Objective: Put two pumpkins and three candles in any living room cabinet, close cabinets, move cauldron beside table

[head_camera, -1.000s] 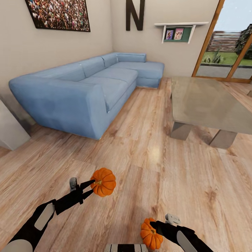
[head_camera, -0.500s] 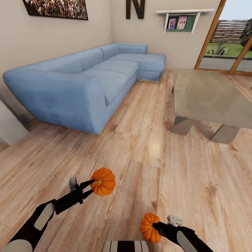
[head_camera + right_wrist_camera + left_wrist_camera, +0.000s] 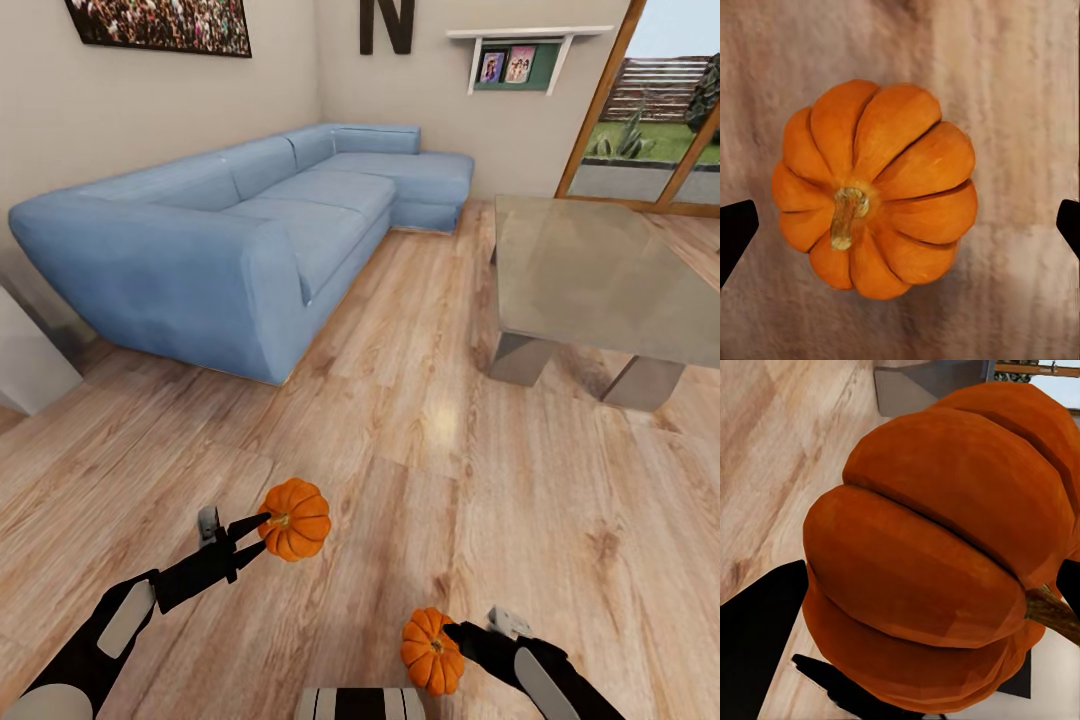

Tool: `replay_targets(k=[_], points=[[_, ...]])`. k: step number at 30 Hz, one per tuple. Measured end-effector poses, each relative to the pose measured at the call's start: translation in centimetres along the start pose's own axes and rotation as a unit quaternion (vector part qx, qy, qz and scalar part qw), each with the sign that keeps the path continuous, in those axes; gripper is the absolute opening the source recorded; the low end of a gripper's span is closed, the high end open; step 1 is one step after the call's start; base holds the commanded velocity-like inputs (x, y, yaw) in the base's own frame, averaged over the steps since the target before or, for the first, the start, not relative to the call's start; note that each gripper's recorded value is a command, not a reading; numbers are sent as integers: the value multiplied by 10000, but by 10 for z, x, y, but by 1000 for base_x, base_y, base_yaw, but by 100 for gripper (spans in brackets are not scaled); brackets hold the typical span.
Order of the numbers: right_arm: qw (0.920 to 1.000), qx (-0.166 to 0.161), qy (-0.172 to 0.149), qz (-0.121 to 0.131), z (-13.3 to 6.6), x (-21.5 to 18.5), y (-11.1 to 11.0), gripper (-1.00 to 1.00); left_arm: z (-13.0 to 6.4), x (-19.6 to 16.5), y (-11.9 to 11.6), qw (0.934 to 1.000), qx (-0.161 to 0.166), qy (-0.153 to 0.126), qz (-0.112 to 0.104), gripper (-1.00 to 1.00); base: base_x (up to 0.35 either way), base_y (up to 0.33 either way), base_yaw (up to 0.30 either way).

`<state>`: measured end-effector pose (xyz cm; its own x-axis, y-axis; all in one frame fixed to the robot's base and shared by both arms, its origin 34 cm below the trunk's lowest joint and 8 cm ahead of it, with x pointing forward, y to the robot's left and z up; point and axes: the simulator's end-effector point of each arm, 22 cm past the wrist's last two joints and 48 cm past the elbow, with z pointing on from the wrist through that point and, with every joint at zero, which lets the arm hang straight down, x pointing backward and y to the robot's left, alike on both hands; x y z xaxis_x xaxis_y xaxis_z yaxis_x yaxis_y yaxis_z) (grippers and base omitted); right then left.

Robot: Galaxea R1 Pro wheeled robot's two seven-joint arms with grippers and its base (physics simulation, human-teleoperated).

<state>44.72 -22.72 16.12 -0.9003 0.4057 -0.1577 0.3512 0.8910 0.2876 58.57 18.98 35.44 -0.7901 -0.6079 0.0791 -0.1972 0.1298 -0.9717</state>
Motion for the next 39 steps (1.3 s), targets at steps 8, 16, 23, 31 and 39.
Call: replay_targets(k=[8,16,23,31,39], points=[[9995,37,-143,270,-2,-16,-10,100,0,0,2,10000,-6,-3,-13,-100,0,0,0],[9996,66,-100,270,3,-12,-12,100,1,1,11,10000,-57,11,-74,-100,0,0,0],[9996,109,-11,279,10,-5,-17,100,1,3,23,9998,-132,29,-149,-100,0,0,0],[9992,138,122,357,19,4,-21,100,2,6,41,9994,-228,51,-274,-100,0,0,0],[9989,128,187,409,25,9,-23,100,1,8,51,9990,-282,57,-348,-100,0,0,0]])
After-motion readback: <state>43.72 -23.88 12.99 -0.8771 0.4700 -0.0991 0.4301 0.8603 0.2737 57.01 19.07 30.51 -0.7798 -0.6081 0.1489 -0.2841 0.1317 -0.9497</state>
